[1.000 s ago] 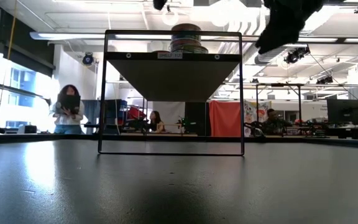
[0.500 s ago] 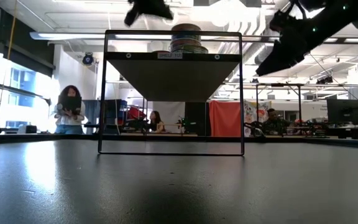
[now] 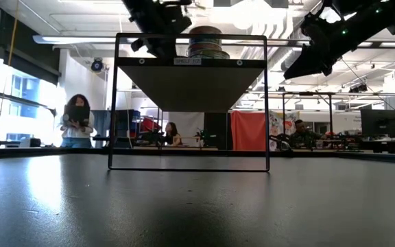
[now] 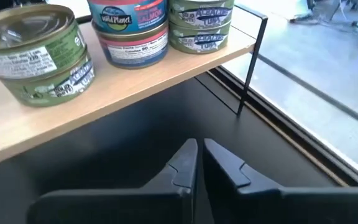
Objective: Stack canned seafood by type on shelf
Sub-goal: Adjust the stacked tuna cans on the shelf
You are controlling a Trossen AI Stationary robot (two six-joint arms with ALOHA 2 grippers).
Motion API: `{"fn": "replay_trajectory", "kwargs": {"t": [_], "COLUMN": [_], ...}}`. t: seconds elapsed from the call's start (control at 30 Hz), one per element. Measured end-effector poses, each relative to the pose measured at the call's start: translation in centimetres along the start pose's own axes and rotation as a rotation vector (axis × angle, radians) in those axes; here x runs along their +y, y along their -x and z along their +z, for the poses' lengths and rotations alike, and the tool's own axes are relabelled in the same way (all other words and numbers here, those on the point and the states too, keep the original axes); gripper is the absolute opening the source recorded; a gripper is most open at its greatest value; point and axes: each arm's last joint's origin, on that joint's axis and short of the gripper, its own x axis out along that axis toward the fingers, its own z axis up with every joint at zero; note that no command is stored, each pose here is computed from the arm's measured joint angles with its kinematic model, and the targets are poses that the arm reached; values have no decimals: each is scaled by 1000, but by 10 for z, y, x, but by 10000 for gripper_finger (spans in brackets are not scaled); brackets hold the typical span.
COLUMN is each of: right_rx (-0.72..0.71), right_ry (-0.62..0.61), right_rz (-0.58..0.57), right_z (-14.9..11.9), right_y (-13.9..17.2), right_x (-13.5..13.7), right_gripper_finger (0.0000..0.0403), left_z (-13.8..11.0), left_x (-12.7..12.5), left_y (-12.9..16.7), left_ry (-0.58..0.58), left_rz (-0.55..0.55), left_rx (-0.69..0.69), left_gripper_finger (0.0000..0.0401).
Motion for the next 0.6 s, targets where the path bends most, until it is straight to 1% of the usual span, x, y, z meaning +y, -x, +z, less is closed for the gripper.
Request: {"fn": "replay_trajectory", "kwargs": {"t": [0.1,0.17,0.23,0.3,0.43,0.53,0.6], "right_rx": [-1,-2,-8,-10,-9,-23,-34], "right_ry": [-44,-57,-70,-86,-115,-138,-143], "right_rz": [-1,4,26,38,45,47,50], "right_z": [0,0,1,1,1,3,4], "right_y": [0,0,0,0,0,0,0], "right_x": [-1,0,0,1,1,1,1], "right_gripper_finger": [9,2,6,4,2,0,0], "left_z": [5,7,8,9,11,10,6], "left_x": [13,21,29,34,39,35,31], "left_y": [-7,-12,-16,-18,-21,-32,-41], "left_ry": [16,27,40,43,15,1,-31], "left_rz": [22,-7,-49,-62,-73,-139,-155], "left_rx": [-3,15,36,44,44,70,102], "left_gripper_finger": [0,0,0,0,0,0,0]}}
